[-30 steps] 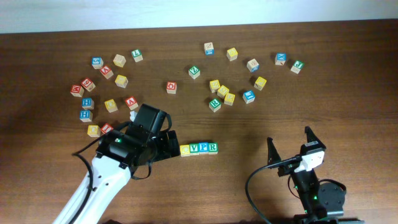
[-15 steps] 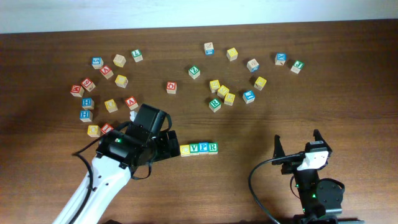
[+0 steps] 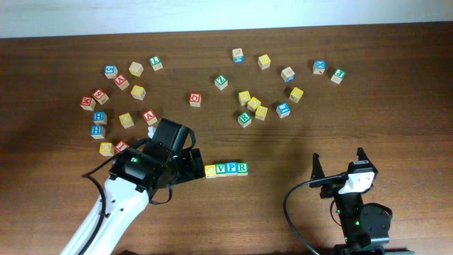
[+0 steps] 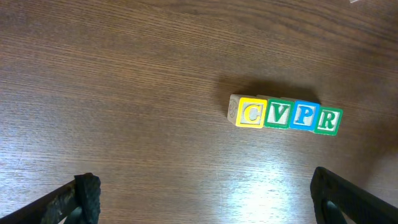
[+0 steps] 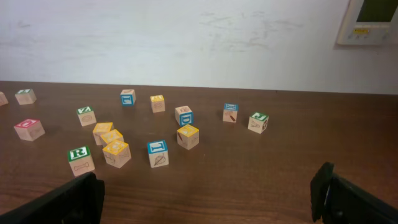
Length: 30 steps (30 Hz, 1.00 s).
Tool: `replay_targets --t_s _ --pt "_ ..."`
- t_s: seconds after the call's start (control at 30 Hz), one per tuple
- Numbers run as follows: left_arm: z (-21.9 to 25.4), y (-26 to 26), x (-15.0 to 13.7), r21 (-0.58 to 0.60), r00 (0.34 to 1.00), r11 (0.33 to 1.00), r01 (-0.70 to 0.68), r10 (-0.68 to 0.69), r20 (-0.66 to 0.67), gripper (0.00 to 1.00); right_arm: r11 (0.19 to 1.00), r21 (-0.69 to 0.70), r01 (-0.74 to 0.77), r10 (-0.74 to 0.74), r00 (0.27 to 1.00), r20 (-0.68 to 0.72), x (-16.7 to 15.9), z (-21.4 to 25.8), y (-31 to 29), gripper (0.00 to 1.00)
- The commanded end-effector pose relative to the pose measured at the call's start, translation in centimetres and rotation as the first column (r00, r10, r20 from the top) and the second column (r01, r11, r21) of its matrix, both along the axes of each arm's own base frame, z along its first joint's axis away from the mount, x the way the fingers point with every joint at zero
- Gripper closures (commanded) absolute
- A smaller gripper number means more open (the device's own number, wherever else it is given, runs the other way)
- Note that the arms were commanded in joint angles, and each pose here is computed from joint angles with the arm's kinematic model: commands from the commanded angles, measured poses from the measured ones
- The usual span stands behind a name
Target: Spell out CVPR
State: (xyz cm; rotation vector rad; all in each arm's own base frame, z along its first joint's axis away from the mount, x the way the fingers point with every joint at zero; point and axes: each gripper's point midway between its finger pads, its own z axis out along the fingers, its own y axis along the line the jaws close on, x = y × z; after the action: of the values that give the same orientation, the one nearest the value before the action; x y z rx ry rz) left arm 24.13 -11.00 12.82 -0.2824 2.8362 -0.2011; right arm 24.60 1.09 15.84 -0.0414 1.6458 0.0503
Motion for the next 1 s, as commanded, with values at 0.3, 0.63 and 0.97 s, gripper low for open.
replay_targets --t_s 0.3,0.63,0.97 --pt "0.6 0.1 0.4 0.002 1.0 1.0 -0.002 0.002 0.025 0.01 1.0 0.01 0.022 -0.022 1.0 -0.001 0.0 -0.2 -0.4 0.02" --pt "1.2 2.3 1.3 0.027 0.998 0.999 -0.026 0.024 0.062 0.01 1.0 0.01 0.022 -0.022 1.0 -0.001 0.0 -0.2 -0.4 0.02" --pt "5.6 7.0 1.4 0.021 0.941 0.992 0.124 -0.124 0.316 0.01 1.0 0.01 0.022 -0.022 1.0 -0.001 0.0 -0.2 -0.4 0.02"
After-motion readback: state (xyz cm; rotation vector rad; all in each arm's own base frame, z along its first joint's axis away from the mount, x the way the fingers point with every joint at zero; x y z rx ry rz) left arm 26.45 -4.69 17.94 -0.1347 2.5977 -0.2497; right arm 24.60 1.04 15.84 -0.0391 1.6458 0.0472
